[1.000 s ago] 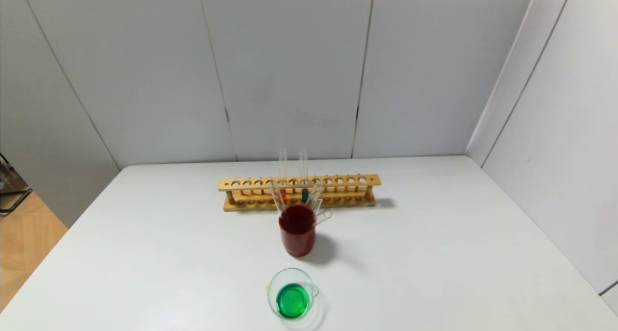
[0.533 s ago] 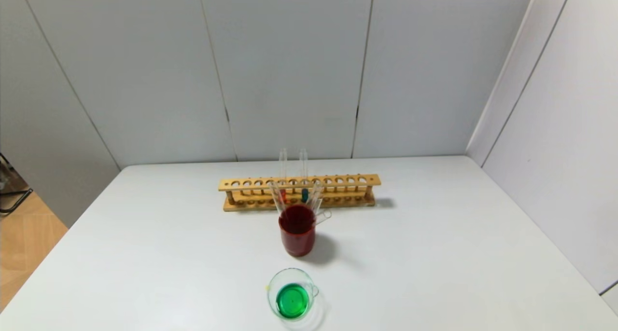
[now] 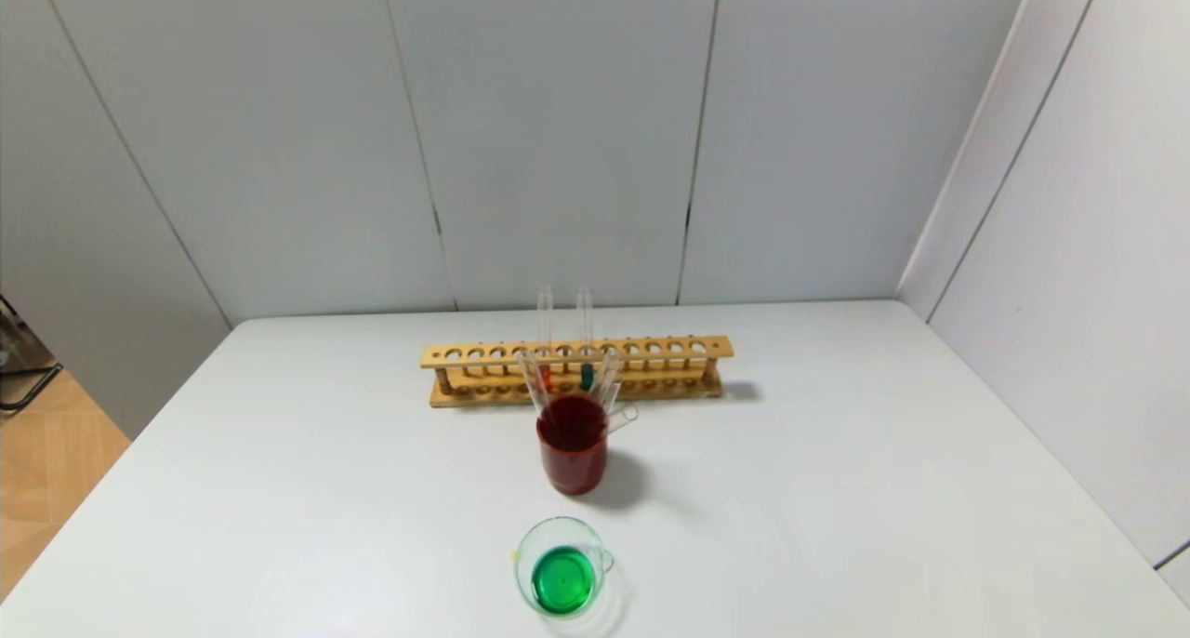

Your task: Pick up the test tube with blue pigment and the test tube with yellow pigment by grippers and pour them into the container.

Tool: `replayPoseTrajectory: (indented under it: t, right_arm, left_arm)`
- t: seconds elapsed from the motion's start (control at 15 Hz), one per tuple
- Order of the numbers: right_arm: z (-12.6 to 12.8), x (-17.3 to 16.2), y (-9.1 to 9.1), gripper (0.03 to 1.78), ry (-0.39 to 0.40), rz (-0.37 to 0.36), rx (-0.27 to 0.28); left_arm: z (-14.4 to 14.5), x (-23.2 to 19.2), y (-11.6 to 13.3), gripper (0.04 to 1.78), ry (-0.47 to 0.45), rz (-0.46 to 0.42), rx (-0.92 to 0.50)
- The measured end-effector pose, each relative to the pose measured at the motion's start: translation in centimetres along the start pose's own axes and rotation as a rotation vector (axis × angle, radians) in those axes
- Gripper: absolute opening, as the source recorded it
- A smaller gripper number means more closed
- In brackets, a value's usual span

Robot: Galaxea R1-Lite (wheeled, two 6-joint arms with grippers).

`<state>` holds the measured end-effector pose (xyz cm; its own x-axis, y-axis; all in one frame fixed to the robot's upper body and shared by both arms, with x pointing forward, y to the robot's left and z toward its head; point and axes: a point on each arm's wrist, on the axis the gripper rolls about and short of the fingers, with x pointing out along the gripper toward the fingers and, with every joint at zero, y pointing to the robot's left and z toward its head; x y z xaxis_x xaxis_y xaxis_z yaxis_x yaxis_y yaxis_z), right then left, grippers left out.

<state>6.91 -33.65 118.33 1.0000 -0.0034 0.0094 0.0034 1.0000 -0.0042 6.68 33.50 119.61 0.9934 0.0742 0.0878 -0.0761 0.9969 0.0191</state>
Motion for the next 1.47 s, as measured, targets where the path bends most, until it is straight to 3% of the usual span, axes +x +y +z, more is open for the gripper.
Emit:
replayPoseTrajectory:
  t: [0.13,0.27,0.8,1.47]
  right_arm:
    - [0.0,0.0,0.0,1.74,0.0,0.0,0.0]
    - [0.0,0.0,0.0,1.74,0.0,0.0,0.0]
    - [0.0,0.0,0.0,1.74,0.0,0.001,-0.004]
    - [0.02,0.0,0.0,1.74,-0.001,0.0,-0.004]
  left_arm:
    - [-1.03,0.04,-0.25,1.75,0.071,-0.1,0.061]
    - [-1.33,-0.03,-0.32,1.75,0.1,-0.14,0.12]
    - [-1.29,0.09,-0.19,1.75,0.082,-0.072,-0.027]
    - [-1.31,0.1,-0.19,1.75,0.082,-0.07,-0.03]
